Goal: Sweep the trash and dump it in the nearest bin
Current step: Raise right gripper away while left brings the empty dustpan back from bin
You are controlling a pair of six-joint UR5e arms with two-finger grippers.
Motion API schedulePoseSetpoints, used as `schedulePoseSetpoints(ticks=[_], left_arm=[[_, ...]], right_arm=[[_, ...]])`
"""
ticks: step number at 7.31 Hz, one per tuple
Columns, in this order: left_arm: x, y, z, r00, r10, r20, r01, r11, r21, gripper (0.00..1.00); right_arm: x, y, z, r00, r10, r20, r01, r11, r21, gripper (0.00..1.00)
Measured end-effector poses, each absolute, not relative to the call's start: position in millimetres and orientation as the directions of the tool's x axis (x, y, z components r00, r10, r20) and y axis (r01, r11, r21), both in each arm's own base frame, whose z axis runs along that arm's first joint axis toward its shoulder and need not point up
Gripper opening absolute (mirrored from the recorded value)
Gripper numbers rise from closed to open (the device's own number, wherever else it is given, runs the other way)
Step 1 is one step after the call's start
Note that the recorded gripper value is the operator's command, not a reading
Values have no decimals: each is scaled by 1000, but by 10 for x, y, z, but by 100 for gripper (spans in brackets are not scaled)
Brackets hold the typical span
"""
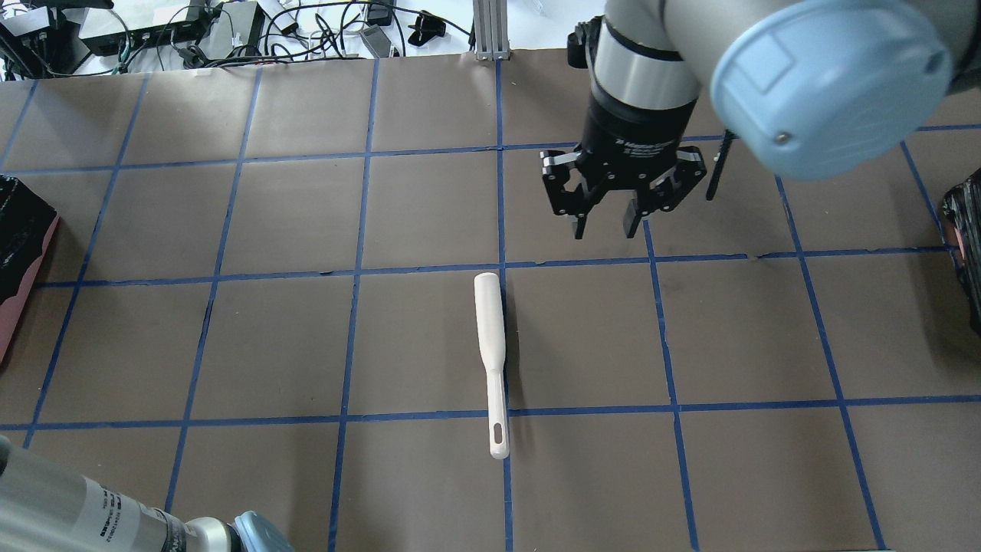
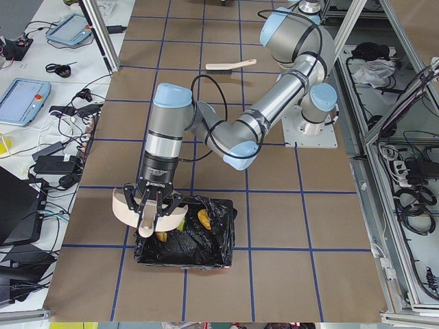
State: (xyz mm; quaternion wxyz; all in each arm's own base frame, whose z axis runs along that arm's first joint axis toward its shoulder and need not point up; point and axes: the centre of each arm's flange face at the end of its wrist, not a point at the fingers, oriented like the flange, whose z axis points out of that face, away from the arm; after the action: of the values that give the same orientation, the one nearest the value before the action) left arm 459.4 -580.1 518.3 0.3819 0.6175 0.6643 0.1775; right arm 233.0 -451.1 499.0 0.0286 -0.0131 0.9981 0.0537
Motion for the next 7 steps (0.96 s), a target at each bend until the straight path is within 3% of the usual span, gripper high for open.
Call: schedulePoseSetpoints(ticks=[1, 2, 3, 4, 7], left_arm=[[4389, -5871, 5231, 35, 949, -314, 722, 194, 664, 0], [4187, -5948, 5200, 7, 938, -346, 767, 217, 603, 0], [3978, -6017, 5064, -35, 924, -381, 814, 247, 525, 0], [3724, -6069, 4840, -101, 907, -410, 852, 292, 435, 0], [2766, -6135, 4392, -338, 834, -436, 856, 465, 226, 0]], right_arm=[[2042, -4544, 5021, -998, -17, -53, -23, 994, 110, 50], [1872, -4519, 5029, -999, -9, -32, -13, 994, 107, 58], [1794, -4481, 5040, -1000, -2, -15, -3, 996, 85, 90], [1764, -4487, 5093, -1000, 5, -10, 4, 1000, 30, 100], [1743, -4613, 5239, -1000, 12, -20, 15, 993, -115, 100]])
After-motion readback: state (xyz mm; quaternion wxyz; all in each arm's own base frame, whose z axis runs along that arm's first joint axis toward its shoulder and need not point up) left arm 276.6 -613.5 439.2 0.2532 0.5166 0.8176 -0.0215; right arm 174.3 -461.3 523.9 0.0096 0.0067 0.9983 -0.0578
